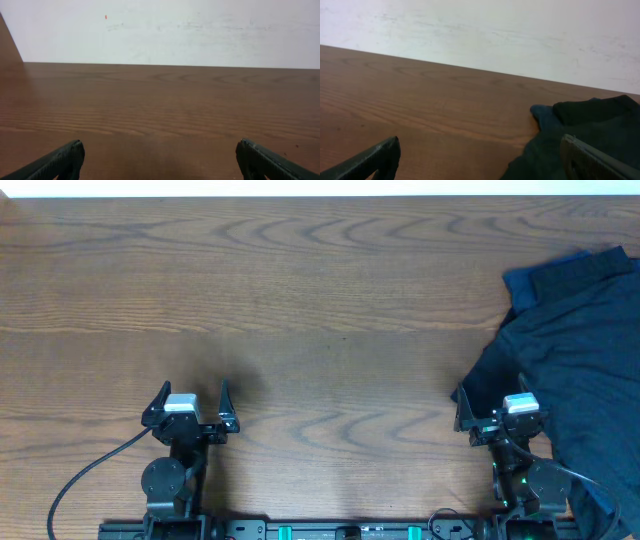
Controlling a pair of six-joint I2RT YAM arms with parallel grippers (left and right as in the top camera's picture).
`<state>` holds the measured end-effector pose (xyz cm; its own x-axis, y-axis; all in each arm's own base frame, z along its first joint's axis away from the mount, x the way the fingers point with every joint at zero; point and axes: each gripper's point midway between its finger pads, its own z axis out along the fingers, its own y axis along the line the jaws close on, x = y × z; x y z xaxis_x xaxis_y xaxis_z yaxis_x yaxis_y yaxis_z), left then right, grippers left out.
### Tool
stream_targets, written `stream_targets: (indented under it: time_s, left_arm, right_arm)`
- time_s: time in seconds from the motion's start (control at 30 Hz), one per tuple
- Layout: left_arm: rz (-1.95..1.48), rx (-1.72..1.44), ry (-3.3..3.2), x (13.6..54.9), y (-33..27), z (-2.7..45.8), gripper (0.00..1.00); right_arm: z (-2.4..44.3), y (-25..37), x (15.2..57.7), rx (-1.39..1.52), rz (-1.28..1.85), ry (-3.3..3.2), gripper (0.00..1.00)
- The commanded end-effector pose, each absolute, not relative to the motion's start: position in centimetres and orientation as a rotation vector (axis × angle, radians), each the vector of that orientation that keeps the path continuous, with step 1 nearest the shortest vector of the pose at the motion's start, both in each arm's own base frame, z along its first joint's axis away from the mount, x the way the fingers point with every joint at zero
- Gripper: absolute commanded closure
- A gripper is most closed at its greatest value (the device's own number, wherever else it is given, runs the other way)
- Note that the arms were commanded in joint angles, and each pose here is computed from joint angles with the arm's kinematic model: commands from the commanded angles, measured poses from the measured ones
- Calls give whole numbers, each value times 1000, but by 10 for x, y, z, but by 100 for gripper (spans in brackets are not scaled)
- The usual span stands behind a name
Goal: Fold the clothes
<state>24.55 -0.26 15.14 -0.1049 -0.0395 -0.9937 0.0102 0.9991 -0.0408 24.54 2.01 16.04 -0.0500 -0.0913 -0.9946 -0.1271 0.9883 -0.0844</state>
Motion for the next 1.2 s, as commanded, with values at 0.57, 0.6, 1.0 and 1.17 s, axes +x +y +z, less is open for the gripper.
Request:
stream_targets:
  time_s: [0.57, 0.6, 1.0, 1.17]
  left_arm:
    - [-40, -9, 1721, 244, -4, 138, 2]
    - [-40, -9, 1721, 244, -4, 138, 2]
    - [-40, -9, 1721, 244, -4, 138, 2]
    - [-40, -9, 1721, 244, -4, 138, 2]
  right_arm:
    - [158, 11, 246, -139, -20, 1632, 1]
    - [158, 9, 246, -131, -28, 1633, 1]
    - [220, 17, 232, -52, 113, 1586, 1]
    - [257, 17, 226, 29, 183, 1668, 1]
